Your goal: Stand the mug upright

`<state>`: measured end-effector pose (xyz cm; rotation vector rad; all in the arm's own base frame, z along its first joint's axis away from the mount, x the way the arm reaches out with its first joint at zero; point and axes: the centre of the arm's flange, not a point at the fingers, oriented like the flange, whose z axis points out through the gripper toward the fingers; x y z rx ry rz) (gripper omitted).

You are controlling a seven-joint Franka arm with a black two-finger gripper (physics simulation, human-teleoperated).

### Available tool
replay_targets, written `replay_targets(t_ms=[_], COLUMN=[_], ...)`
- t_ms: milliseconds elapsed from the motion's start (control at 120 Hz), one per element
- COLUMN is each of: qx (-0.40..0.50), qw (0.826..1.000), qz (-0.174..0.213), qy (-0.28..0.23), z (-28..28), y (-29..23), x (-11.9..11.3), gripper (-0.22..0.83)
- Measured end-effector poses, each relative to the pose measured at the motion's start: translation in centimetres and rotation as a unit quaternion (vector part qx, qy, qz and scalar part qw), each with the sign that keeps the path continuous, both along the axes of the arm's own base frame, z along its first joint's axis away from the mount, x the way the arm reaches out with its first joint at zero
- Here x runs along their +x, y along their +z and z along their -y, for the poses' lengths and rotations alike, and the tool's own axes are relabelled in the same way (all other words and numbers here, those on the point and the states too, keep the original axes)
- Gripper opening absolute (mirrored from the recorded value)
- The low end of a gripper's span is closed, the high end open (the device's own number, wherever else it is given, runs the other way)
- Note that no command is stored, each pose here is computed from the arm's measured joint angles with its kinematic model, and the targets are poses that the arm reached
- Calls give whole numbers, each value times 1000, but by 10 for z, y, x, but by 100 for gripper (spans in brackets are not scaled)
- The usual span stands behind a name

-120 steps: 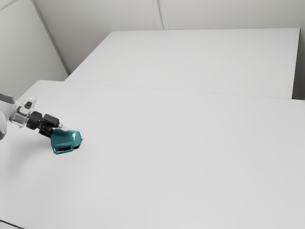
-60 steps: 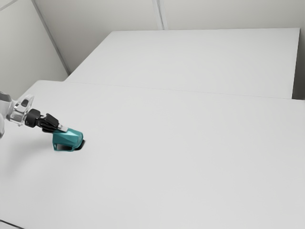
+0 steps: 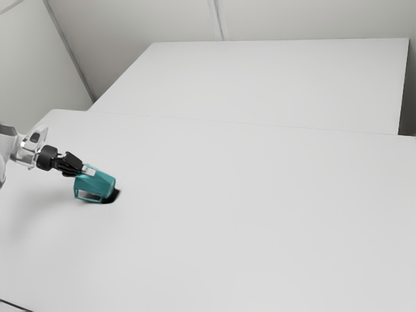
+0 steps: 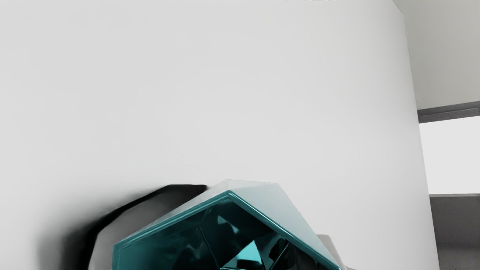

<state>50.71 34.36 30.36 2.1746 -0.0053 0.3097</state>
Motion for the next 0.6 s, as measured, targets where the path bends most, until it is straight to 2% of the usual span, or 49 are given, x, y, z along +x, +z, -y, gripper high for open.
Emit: replay_targets(t_ms=[183,383,500,600], qx=[14,47,72,127], qw=[1000,997,993,982], qz=[22,35,30,27], qy=[-10,-50,-91,-139], z=[7,27,59,101], y=[32,73,82,95], x=[4,10,26,47], gripper=[-17,-17,-17,-17])
